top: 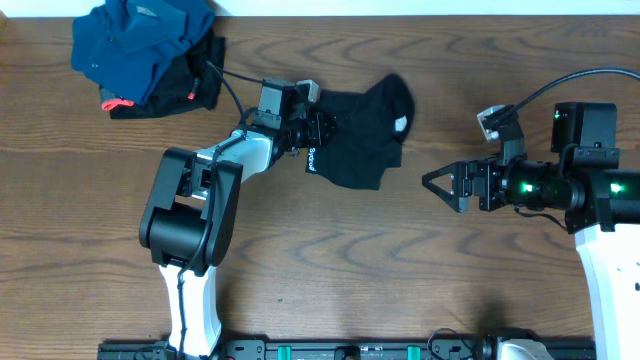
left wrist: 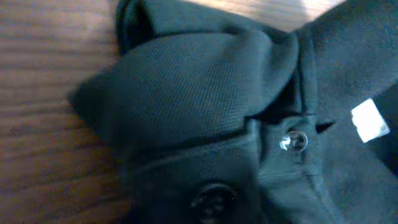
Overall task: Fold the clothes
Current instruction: 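Carry the black bundle with the left gripper toward the clothes pile, then place the black bundle on top of the top-left clothes pile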
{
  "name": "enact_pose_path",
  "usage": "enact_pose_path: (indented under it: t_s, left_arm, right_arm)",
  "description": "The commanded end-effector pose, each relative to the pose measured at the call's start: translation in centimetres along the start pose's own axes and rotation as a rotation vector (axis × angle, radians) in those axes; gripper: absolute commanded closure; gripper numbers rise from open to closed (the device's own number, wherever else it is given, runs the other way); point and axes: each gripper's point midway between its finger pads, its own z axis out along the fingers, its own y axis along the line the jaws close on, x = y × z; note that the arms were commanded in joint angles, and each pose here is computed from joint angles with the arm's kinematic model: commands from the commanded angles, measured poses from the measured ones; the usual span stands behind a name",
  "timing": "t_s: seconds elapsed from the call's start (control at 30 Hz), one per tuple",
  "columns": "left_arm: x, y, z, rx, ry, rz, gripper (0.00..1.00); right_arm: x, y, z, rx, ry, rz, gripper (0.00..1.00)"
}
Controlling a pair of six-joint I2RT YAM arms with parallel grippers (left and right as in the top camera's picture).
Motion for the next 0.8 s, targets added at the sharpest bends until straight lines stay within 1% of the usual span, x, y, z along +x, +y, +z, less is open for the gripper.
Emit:
enact_pose_path:
  t_s: [0.0,0.1,0.17,0.27,0.4,0.63,0.77]
  left_arm:
    - [3.3,1.7,1.3,-0.031,0.081,-0.04,0.94]
    - [2.8,1.8,1.3,-0.039,0.06,-0.028,0.94]
    - [2.0,1.5,1.2,-0.032,0.039,0.012,0.94]
    - [-0.1,0.8,0.6,-0.029,-0.007,0.067,0.94]
    - [-3.9,0.1,-1.3,-0.051,-0.079,0.133,0.94]
    - [-10.7,0.8,-5.1,-0.128,-0.173,0.244,0.94]
    - [-15.4,1.2,-7.9,-0.186,-0.277,0.294,0.94]
  right_arm:
    - [-0.2,0.0,-0.5,0.013,-0.013,0.005,0.01]
    - [-0.1,0.0,-0.5,0.013,-0.01,0.007,0.01]
    - [-0.1,0.0,-0.5,0.012,-0.01,0.008,0.01]
    - [0.0,0.0,-0.5,0.013,-0.007,0.01,0.01]
    - [0.0,-0.1,-0.5,0.016,-0.005,0.012,0.01]
    - [0.1,0.0,-0.5,0.015,-0.001,0.016,0.01]
    - [0.1,0.0,-0.5,0.015,-0.001,0.016,0.01]
